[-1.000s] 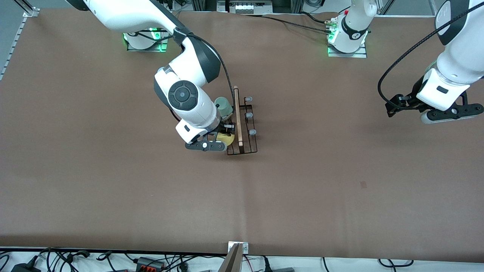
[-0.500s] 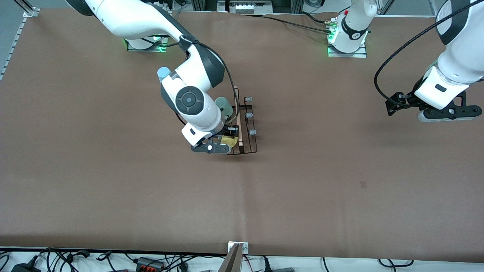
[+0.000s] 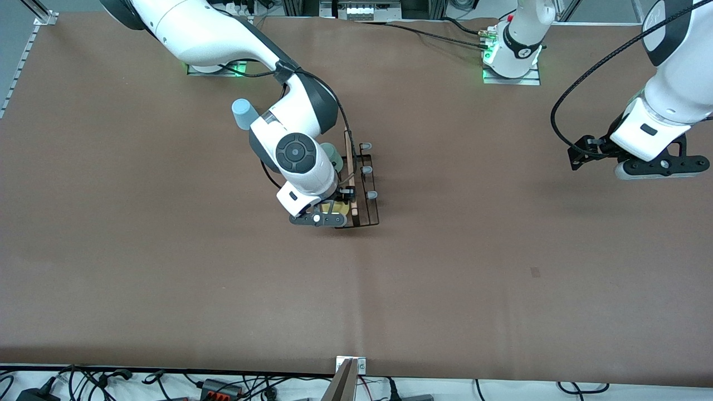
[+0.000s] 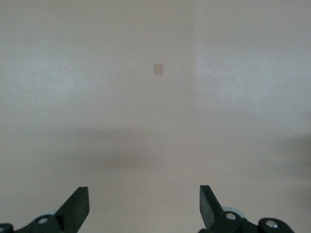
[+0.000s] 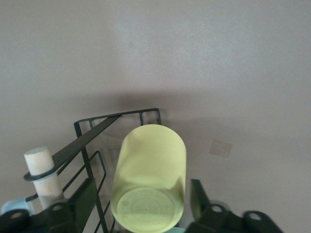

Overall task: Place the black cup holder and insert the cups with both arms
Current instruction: 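Open the right gripper and draw it back from the rack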

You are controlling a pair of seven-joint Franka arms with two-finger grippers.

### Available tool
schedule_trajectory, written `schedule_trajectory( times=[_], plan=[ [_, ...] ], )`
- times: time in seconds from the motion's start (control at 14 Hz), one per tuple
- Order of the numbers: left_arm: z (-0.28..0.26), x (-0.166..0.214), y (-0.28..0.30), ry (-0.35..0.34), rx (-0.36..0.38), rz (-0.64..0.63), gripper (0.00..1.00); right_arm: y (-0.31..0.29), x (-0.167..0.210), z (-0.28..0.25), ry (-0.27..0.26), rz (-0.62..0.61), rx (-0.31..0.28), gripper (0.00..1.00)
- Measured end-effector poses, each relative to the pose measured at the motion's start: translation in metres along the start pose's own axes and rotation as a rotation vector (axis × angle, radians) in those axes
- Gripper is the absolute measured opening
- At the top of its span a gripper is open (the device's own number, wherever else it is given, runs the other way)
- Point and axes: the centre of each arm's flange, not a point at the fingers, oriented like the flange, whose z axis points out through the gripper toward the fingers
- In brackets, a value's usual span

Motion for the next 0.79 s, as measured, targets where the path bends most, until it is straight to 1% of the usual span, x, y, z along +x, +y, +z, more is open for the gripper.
schedule_trajectory(
  times=[0.07, 0.21, 0.43, 0.57, 0.79],
  plan=[
    [0.0, 0.0, 0.0, 0.0, 0.0, 0.001, 1.0, 0.0, 0.002, -0.004, 0.008, 0.008, 0.003, 0.99],
    [0.0, 0.0, 0.001, -0.002, -0.01, -0.002, 1.0, 0.006, 0.011, -0.029, 0.042, 0.023, 0.017, 1.0],
    [0.0, -0.001, 0.0, -0.014, -0.041, -0.015, 1.0, 0.051, 0.029, -0.109, 0.079, 0.052, -0.004, 1.0],
    [-0.001, -0.001, -0.001, -0.018, -0.042, -0.016, 1.0, 0.095, 0.038, -0.159, 0.093, 0.041, -0.026, 1.0],
    [-0.002, -0.002, -0.001, -0.023, -0.041, -0.017, 1.0, 0.151, 0.051, -0.199, 0.094, 0.017, -0.053, 1.0]
  ],
)
